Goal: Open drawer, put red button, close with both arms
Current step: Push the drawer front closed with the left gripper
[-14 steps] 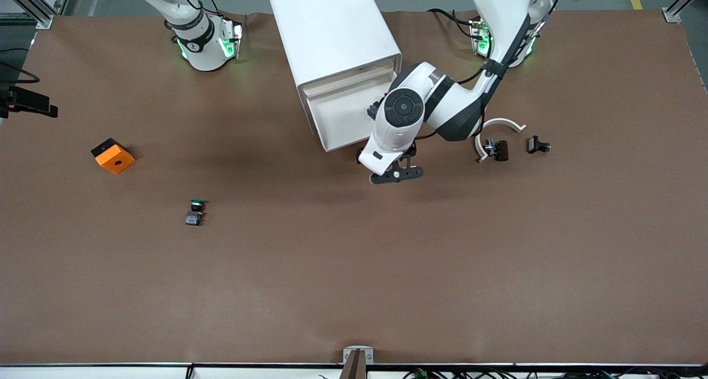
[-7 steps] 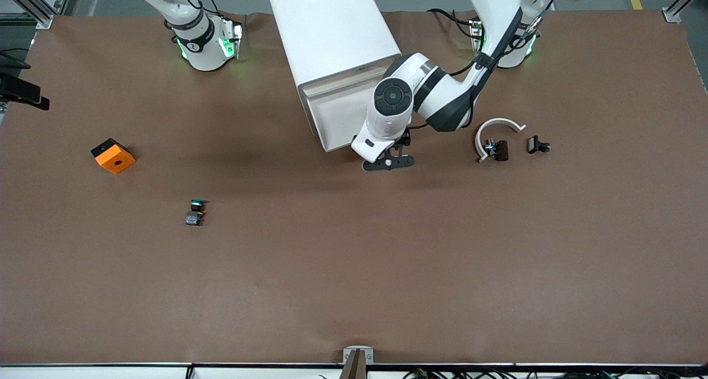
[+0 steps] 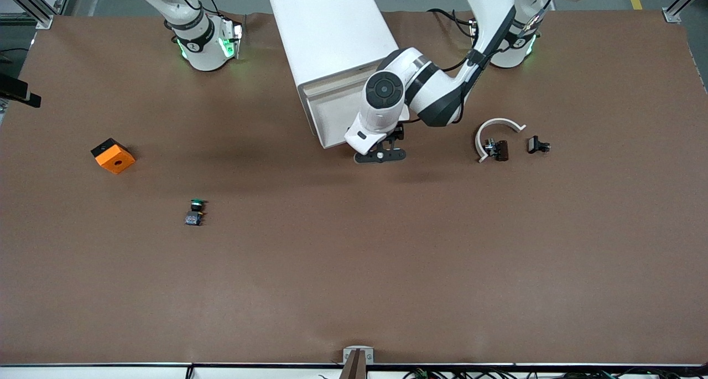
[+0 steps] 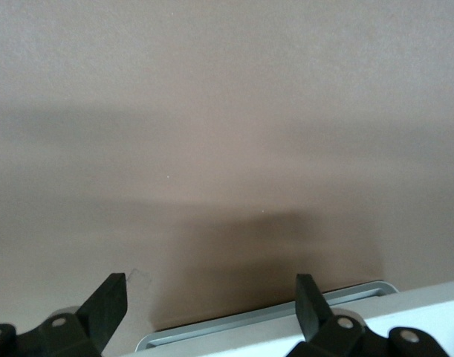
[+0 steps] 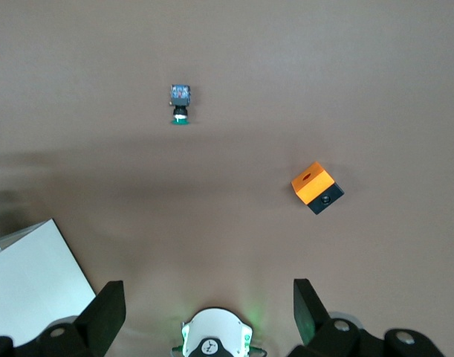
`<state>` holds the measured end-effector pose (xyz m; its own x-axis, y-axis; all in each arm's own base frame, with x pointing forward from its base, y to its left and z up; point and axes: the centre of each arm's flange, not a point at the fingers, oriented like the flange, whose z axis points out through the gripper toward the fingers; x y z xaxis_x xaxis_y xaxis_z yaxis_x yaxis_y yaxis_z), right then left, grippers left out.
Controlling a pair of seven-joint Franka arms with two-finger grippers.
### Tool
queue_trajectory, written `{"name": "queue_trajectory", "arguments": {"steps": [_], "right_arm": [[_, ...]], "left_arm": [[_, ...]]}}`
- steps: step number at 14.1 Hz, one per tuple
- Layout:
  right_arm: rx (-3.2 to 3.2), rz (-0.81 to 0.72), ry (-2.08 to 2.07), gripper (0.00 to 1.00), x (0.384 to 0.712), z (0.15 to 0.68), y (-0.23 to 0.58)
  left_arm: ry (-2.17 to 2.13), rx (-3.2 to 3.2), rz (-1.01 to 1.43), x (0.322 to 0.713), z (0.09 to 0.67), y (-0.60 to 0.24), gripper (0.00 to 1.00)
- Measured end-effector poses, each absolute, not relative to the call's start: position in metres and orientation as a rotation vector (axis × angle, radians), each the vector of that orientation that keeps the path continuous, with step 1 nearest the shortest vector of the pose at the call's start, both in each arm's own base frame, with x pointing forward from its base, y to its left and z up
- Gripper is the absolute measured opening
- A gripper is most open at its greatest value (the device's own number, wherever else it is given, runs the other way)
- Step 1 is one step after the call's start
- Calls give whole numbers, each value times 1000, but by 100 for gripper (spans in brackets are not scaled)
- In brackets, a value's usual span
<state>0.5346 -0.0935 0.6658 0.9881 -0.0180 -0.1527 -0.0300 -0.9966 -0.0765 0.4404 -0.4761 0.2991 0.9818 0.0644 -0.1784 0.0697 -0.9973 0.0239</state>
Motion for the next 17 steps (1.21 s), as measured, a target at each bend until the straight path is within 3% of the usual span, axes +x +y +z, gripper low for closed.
{"name": "queue_trajectory", "arguments": {"steps": [7,17], "right_arm": [[-3089,93,-32,100,521,684,-68],[-3097,85,24,100,517,685,-69]], "left_arm": [[56,3105,-307,419,292,-488,100],[365,3016,-557,395,287,-498,100]]}}
